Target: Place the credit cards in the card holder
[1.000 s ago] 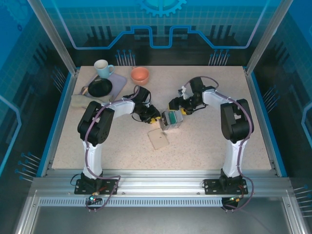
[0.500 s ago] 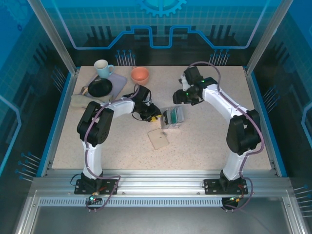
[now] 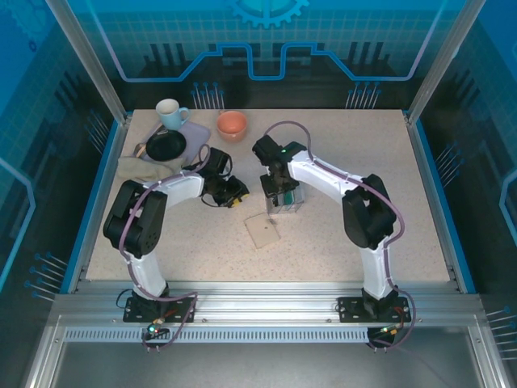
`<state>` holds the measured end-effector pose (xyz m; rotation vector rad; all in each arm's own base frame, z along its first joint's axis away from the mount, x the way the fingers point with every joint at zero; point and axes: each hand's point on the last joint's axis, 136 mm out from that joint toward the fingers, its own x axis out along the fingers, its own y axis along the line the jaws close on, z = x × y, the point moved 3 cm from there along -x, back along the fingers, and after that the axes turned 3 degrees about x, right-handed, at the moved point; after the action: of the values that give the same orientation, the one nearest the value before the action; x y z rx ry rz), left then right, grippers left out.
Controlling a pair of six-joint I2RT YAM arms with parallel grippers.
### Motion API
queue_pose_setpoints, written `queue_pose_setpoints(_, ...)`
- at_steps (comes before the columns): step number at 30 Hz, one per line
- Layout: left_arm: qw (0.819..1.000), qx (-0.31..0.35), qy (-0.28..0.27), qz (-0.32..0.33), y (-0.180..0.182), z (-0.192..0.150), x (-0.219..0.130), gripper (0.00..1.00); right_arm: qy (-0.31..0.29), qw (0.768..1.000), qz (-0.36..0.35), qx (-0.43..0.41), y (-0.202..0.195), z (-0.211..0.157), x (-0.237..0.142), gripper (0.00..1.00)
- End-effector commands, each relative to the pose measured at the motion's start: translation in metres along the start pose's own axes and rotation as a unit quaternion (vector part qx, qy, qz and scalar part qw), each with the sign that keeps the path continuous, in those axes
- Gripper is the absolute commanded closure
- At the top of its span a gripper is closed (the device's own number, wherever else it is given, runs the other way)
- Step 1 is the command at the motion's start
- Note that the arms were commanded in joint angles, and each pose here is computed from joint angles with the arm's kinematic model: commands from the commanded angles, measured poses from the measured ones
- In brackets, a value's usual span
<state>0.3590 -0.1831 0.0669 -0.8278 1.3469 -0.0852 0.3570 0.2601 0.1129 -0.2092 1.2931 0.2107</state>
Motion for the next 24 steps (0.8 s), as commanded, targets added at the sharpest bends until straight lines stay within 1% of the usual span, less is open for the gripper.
queue_pose_setpoints(1, 1.0, -0.012, -0.024, -0.004, 0.001, 0.005, -0.009, 0.67, 0.008, 0.999, -0.032, 0.0, 0.003, -0.001, 0.002, 0.57)
queue_pose_setpoints(4, 1.0, -0.012, -0.026, -0.002, 0.001, 0.004, -0.011, 0.67, 0.02, 0.998, -0.056, 0.002, 0.001, -0.002, 0.011, 0.59)
queue_pose_setpoints(7, 0.999, -0.013, -0.029, -0.005, 0.0, 0.005, -0.013, 0.67, 0.018, 0.997, -0.076, 0.004, -0.002, -0.004, 0.014, 0.61)
queue_pose_setpoints(12, 0.999, -0.013, -0.028, -0.006, 0.0, 0.004, -0.013, 0.67, 0.018, 0.996, -0.089, 0.004, -0.004, -0.005, 0.02, 0.58)
queue_pose_setpoints(15, 0.999, -0.014, -0.028, -0.007, 0.0, 0.004, -0.013, 0.67, 0.024, 0.996, -0.085, 0.0, -0.001, -0.005, 0.026, 0.54)
queue_pose_setpoints(21, 0.999, -0.017, -0.027, -0.009, 0.0, 0.003, -0.012, 0.66, 0.035, 0.995, -0.091, -0.007, 0.0, -0.005, 0.037, 0.53)
queue_pose_setpoints(24, 0.999, -0.018, -0.026, -0.008, 0.001, 0.003, -0.012, 0.66, 0.035, 0.994, -0.107, -0.01, -0.003, -0.005, 0.038, 0.53)
